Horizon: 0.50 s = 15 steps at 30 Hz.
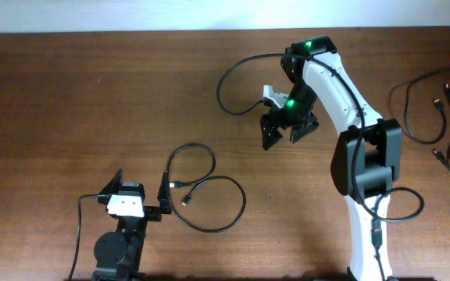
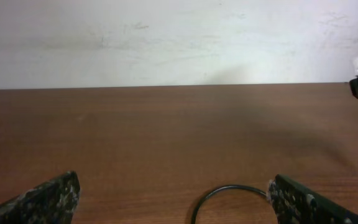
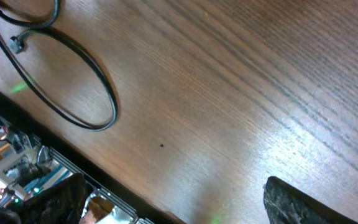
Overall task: Untangle cables
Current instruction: 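Move the right gripper back toward the remaining cable loop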
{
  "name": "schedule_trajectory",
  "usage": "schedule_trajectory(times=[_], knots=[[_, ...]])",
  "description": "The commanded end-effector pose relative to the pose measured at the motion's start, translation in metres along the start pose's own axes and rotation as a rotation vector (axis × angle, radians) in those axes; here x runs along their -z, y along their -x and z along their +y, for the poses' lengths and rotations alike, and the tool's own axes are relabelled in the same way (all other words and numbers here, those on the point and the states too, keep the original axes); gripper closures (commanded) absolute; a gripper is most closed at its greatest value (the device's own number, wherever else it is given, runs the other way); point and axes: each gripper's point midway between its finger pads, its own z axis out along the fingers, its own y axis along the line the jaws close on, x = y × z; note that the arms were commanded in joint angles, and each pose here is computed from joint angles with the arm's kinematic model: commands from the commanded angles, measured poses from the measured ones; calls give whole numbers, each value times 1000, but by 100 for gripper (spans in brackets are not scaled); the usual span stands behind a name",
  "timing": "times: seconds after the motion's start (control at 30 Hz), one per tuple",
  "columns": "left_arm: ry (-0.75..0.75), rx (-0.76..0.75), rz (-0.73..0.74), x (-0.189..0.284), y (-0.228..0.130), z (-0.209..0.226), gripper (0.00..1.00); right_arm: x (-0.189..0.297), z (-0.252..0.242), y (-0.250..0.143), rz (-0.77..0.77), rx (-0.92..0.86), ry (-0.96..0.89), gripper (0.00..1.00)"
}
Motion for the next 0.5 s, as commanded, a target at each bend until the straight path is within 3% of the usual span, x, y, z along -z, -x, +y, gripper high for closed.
schedule_trajectory(times=[0.0, 0.17, 0.37, 0.47], knots=[[2, -14, 2, 0, -1, 1, 1, 24, 14, -29, -27, 4, -72, 9], [2, -14, 2, 0, -1, 1, 1, 20, 23, -50, -36, 5, -47, 7], [2, -14, 2, 0, -1, 1, 1, -27, 47, -48, -7, 15, 134, 7], [2, -14, 2, 0, -1, 1, 1, -49, 62, -51, 30, 62, 135, 8]])
